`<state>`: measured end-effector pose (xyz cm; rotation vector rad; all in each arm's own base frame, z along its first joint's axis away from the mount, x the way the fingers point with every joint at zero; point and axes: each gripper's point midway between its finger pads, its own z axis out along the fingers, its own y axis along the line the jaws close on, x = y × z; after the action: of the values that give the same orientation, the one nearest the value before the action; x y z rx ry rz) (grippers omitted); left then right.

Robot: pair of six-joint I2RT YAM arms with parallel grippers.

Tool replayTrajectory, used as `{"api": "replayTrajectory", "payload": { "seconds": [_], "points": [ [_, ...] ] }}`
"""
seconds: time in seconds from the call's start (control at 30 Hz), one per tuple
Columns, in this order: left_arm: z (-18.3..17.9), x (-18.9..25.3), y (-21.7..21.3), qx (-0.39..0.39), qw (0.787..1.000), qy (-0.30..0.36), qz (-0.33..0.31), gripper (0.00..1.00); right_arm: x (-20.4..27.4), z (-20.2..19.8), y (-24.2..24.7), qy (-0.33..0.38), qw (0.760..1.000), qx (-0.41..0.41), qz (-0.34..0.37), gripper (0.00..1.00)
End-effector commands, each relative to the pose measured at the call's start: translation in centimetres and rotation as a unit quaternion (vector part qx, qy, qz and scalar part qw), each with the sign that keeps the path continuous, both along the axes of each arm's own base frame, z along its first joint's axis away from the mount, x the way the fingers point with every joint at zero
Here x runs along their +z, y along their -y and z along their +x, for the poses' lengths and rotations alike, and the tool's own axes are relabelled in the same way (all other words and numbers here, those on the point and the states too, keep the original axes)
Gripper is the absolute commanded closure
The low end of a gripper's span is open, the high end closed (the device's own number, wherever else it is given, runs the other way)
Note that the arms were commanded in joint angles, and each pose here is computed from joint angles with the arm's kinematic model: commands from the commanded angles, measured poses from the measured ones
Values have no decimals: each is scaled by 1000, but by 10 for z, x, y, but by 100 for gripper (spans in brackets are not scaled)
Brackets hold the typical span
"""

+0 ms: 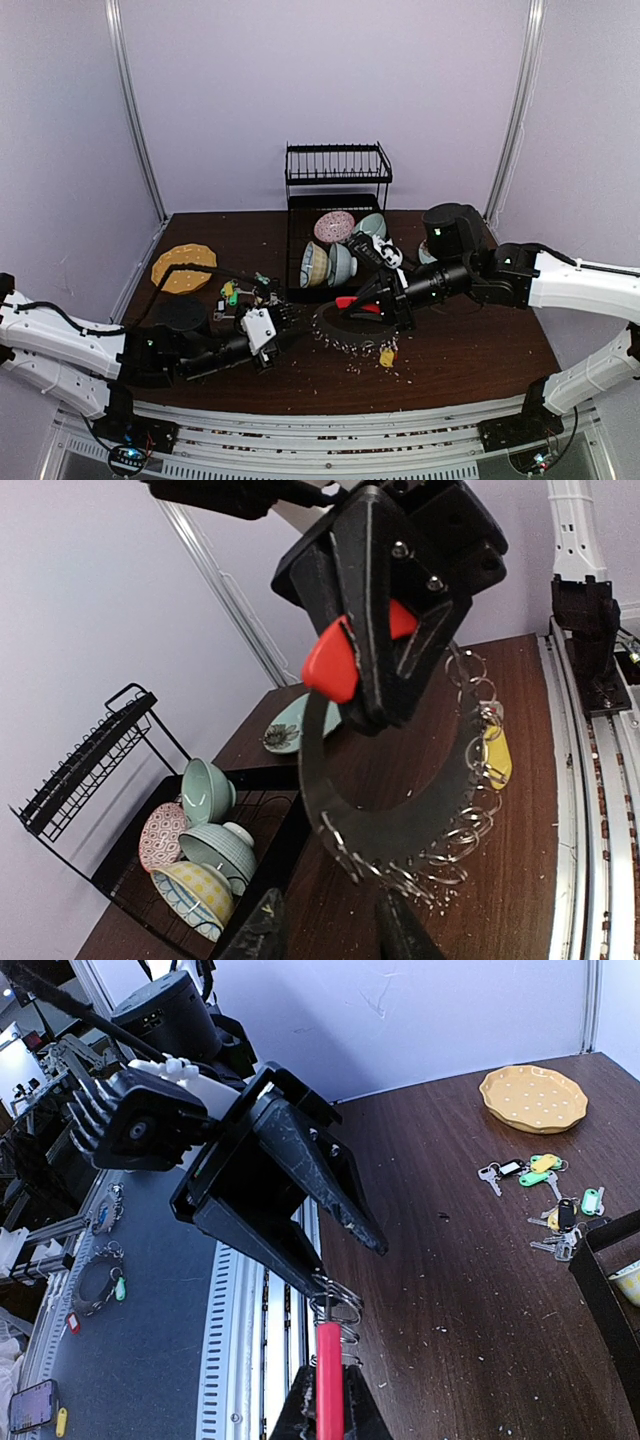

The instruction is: Put the keys on the keyring

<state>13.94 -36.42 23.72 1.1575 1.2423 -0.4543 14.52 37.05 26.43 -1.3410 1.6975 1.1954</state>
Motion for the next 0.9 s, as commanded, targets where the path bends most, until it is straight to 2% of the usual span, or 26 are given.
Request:
{"api": "replayTrajectory", "payload": {
  "seconds": [0.0,0.1,0.27,0.53,0.7,0.87],
  "points": [
    [-5,12,8,-19,1000,2,-25,67,16,-1,-3,13,1000,10,21,100],
    [-3,16,9,-13,1000,3,-29,67,17,-2,-2,12,1000,11,22,100],
    [3,24,12,4,999,9,-34,77,17,-2,-2,11,1000,10,23,100],
    [10,39,7,25,998,21,-57,79,15,-3,-2,8,1000,13,24,100],
    [9,42,4,25,998,26,-58,88,14,-4,-2,7,1000,13,23,100],
    [3,41,2,9,998,21,-60,84,16,-4,-1,11,1000,12,25,100]
  ]
}}
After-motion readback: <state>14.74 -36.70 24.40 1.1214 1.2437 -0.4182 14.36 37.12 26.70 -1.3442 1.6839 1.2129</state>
